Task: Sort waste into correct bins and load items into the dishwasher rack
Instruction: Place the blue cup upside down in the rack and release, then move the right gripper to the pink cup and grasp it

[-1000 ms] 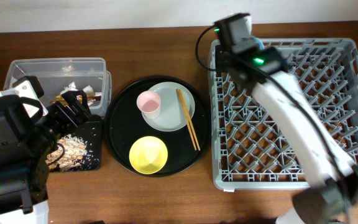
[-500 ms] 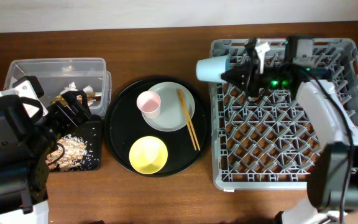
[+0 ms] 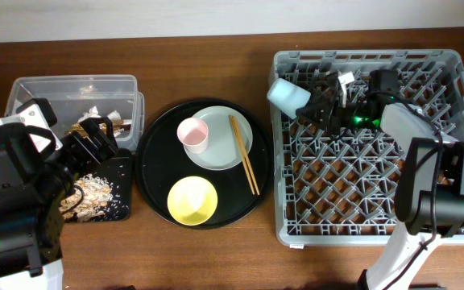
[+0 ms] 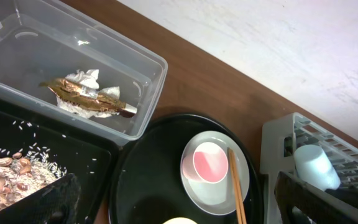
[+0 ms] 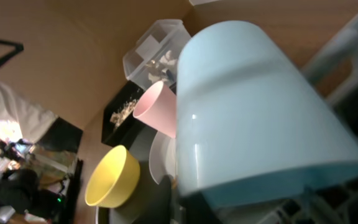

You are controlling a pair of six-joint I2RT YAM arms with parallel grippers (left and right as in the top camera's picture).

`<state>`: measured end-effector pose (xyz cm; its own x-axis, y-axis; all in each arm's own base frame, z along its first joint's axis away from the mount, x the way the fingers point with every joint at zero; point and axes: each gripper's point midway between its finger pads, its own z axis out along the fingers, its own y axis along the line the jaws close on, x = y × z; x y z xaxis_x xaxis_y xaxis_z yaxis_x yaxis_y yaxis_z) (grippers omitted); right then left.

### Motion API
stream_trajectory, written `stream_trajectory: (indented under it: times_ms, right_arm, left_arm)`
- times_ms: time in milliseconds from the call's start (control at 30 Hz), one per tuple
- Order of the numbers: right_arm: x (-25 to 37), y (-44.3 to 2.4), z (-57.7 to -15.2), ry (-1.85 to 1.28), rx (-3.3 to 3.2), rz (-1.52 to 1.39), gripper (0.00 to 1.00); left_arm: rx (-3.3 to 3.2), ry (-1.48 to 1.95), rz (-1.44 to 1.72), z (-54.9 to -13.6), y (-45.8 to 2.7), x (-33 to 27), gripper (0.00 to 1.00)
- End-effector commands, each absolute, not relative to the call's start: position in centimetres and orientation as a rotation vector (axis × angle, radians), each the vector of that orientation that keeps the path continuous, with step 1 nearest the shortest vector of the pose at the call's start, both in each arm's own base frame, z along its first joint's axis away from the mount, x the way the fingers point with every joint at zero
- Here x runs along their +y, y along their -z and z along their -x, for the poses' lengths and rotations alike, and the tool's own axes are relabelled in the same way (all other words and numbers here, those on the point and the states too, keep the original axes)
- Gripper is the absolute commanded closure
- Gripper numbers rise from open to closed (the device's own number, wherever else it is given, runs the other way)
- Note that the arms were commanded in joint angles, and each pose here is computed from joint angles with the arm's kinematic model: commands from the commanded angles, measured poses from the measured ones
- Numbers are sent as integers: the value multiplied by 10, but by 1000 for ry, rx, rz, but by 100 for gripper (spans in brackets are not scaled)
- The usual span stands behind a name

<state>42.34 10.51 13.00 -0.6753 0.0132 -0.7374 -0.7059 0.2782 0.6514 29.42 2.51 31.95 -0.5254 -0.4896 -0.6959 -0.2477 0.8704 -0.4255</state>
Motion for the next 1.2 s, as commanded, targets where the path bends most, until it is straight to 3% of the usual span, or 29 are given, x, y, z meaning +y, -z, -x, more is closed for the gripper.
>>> stream_trajectory:
  times_ms: [0,133,267,467,567,667,867,1067,1167]
  right_arm:
    - [103,-117,-419,-1477,1975,566,69]
    - [93,-107,-414,-1454,2087,493,63]
    - [71,-135,-409,-1365,2114,448,62]
    - [32,-194,-391,-772,2362,332,62]
    - [93,-269,-354,-554,2233,518,62]
    - [148,-281,-335,-563,2174,677,62]
    - [270,-252,-315,-542,2088,1003,59]
    - [357,-147,-312,-412,2125,1233,58]
    - [374,-123,-327,-363,2090,1237,57]
  left_arm:
    - [2136,320,514,-294,-323,28,1]
    - [2136,320,514,-294,-323,28,1]
    - [2136,320,514,-294,-323,28,1]
    - [2136,320,514,-294,-323,28,1]
    - [2136,319,514,-294,-323,28,1]
    - [2136,320,514,-294,-323,28,1]
    - [2136,319,514,-294,-323,28,1]
    - [2136,320,514,-294,-323,28,1]
    - [2136,320,514,-294,-323,28,1]
